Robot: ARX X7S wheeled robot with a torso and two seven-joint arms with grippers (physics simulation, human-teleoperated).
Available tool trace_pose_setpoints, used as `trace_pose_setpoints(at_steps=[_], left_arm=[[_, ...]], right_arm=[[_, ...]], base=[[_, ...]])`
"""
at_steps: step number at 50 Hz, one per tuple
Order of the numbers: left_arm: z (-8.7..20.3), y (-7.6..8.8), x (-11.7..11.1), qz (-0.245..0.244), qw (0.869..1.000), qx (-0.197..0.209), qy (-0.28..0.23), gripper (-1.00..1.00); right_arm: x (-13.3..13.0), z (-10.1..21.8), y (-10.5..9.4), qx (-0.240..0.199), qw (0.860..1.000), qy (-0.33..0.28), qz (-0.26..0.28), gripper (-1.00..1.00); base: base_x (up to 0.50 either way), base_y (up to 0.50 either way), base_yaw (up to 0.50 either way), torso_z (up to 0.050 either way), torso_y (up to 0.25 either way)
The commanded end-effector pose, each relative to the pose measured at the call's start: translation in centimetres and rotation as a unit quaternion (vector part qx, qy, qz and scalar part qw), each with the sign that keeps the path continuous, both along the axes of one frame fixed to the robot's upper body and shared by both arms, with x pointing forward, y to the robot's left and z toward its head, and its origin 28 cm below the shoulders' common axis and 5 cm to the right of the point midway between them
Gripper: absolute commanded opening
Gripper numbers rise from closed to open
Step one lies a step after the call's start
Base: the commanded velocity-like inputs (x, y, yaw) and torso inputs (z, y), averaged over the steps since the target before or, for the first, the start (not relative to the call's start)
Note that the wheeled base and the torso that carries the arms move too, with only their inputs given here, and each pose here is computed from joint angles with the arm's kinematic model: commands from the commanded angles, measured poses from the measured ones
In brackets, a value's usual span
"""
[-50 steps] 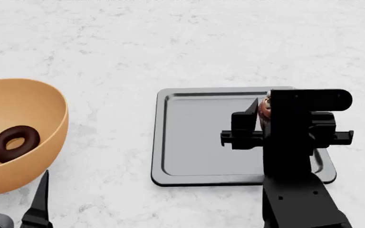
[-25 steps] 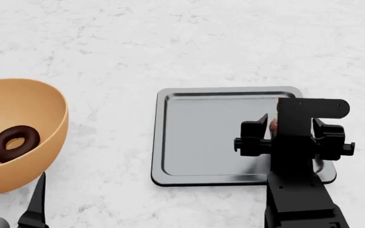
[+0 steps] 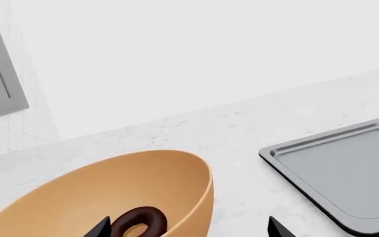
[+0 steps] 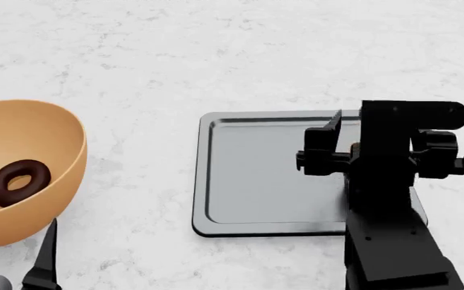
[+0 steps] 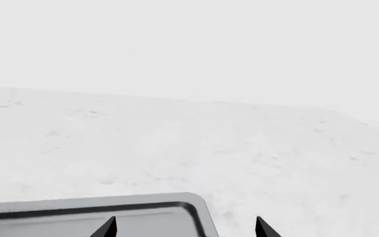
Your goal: Pick up the bowl with donut and place it on the tray. Pick up the cupcake and place it on the tray.
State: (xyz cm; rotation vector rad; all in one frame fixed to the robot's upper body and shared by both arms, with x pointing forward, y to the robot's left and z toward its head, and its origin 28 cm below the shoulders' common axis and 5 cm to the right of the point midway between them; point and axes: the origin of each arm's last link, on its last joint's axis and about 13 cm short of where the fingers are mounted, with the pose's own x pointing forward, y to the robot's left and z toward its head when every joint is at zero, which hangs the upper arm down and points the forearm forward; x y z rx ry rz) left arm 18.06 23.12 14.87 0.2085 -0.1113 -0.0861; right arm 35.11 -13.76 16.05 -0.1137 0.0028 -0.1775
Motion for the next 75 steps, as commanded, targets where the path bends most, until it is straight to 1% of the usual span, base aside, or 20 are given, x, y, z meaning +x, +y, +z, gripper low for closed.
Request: trace_pose_setpoints(at_steps=[1,2,6,8,10,13,16,20,24,28,31,34,35,37,39,44,48,61,70,75], left_arm=[[-0.1,0.3,0.4,0.014,1.000,-0.006,0.003,1.00],[-0.1,0.3,0.4,0.014,1.000,-0.006,0.003,1.00],[-0.1,0.6,0.9,0.025,1.000,-0.005,0.011,1.00],[0.1,0.7,1.0,0.031,0.999,-0.006,0.016,1.00],[0.1,0.7,1.1,0.036,0.998,-0.024,0.048,1.00],[0.2,0.6,1.4,0.043,0.998,-0.010,0.053,1.00],[0.9,0.7,1.2,0.054,0.997,-0.003,0.054,1.00],[2.2,1.1,1.6,0.129,0.989,0.011,0.068,1.00],[3.4,0.9,1.3,0.133,0.988,0.024,0.080,1.00],[5.0,1.1,0.7,0.121,0.990,0.001,0.068,1.00],[6.5,2.8,1.2,0.223,0.973,-0.022,0.057,1.00],[7.9,2.5,1.2,0.255,0.963,-0.057,0.064,1.00],[8.3,2.2,0.6,0.216,0.972,-0.061,0.075,1.00],[8.6,1.7,-1.0,0.102,0.986,-0.072,0.111,1.00],[8.9,1.9,-1.2,0.102,0.986,-0.077,0.109,1.00],[9.4,2.3,-0.5,0.150,0.976,-0.111,0.108,1.00],[9.8,2.7,0.3,0.206,0.963,-0.139,0.105,1.00],[11.1,2.4,0.0,0.221,0.962,-0.134,0.091,1.00],[10.7,3.4,1.8,0.242,0.952,-0.149,0.111,1.00],[9.7,3.9,3.5,0.268,0.941,-0.162,0.125,1.00]], right_arm=[[-6.4,6.8,1.2,-0.012,0.990,-0.134,0.038,1.00],[-6.5,6.8,1.2,-0.012,0.990,-0.134,0.038,1.00],[-10.5,8.0,1.7,-0.026,0.981,-0.187,0.048,1.00],[-11.7,7.5,1.7,-0.026,0.980,-0.193,0.047,1.00],[-12.5,6.4,1.9,0.018,0.985,-0.163,0.060,1.00],[-14.0,4.6,2.7,-0.007,0.982,-0.173,0.075,1.00],[-15.3,3.5,2.9,0.007,0.982,-0.170,0.087,1.00],[-16.6,1.7,3.4,0.008,0.982,-0.159,0.107,1.00],[-16.9,0.3,3.6,0.017,0.983,-0.147,0.113,1.00],[-16.5,-0.8,3.8,0.028,0.985,-0.134,0.109,1.00],[-16.2,-1.4,4.1,0.032,0.985,-0.126,0.114,1.00],[-15.7,-2.1,4.3,0.035,0.985,-0.118,0.118,1.00],[-15.5,-2.2,4.4,0.037,0.985,-0.116,0.119,1.00],[-15.3,-2.4,4.5,0.037,0.986,-0.114,0.119,1.00],[-15.2,-2.5,4.5,0.039,0.986,-0.111,0.121,1.00],[-15.3,-2.8,4.6,0.040,0.985,-0.106,0.127,1.00],[-15.6,-3.1,4.3,0.039,0.986,-0.106,0.127,1.00],[-16.1,-3.0,3.9,0.043,0.986,-0.107,0.123,1.00],[-16.4,-2.9,4.0,0.043,0.985,-0.108,0.126,1.00],[-16.5,-2.8,3.9,0.043,0.986,-0.108,0.123,1.00]], base=[[0.00,0.00,0.00,0.000,0.000],[0.00,0.00,0.00,0.000,0.000],[0.00,0.00,0.00,0.000,0.000],[0.00,0.00,0.00,0.000,0.000],[0.00,0.00,0.00,0.000,0.000],[0.00,0.00,0.00,0.000,0.000],[0.00,0.00,0.00,0.000,0.000],[0.00,0.00,0.00,0.000,0.000],[0.00,0.00,0.00,0.000,0.000],[0.00,0.00,0.00,0.000,0.000],[0.00,0.00,0.00,0.000,0.000],[0.00,0.00,0.00,0.000,0.000],[0.00,0.00,0.00,0.000,0.000],[0.00,0.00,0.00,0.000,0.000],[0.00,0.00,0.00,0.000,0.000],[0.00,0.00,0.00,0.000,0.000],[0.00,0.00,0.00,0.000,0.000],[0.00,0.00,0.00,0.000,0.000],[0.00,0.00,0.00,0.000,0.000],[0.00,0.00,0.00,0.000,0.000]])
